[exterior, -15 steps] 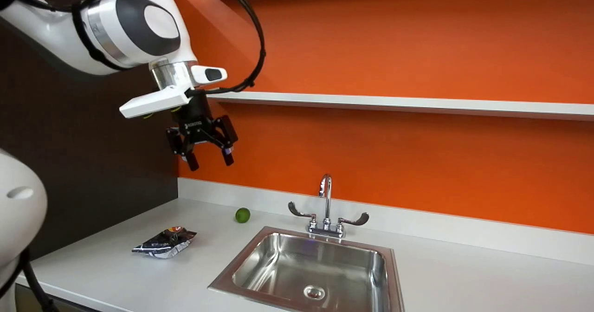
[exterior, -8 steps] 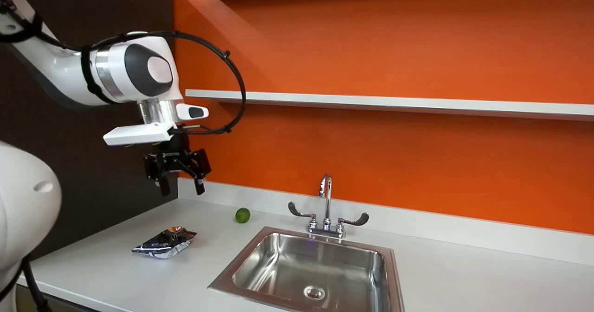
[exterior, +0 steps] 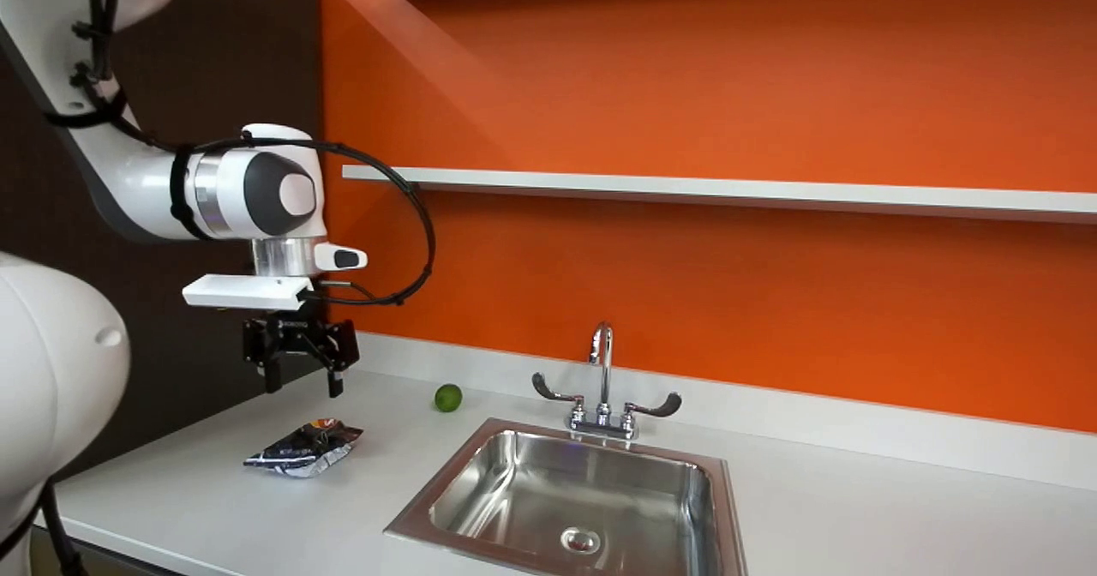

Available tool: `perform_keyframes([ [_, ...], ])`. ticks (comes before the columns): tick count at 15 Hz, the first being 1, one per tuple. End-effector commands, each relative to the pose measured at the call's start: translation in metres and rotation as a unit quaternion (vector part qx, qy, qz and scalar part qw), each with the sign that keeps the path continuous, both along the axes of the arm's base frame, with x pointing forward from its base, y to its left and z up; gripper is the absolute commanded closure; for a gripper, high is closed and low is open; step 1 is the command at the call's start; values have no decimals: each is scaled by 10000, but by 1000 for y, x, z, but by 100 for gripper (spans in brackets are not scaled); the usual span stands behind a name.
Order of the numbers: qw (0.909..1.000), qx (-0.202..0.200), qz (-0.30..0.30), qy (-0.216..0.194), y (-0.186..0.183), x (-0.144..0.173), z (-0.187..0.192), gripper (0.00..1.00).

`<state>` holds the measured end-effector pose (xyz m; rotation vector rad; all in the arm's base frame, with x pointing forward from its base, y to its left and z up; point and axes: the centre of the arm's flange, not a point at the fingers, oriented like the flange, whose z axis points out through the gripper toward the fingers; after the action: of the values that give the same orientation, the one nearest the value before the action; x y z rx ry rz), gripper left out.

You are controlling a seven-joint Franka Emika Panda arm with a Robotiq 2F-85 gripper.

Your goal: Put the black pack inside the sink

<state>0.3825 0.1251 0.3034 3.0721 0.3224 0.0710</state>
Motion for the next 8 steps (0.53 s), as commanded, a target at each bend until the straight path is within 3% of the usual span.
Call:
perform_keyframes([
  [1,9998,134,131,35,29,26,-20,0],
  [8,9997,85,238,-4,63,57,-50,0],
])
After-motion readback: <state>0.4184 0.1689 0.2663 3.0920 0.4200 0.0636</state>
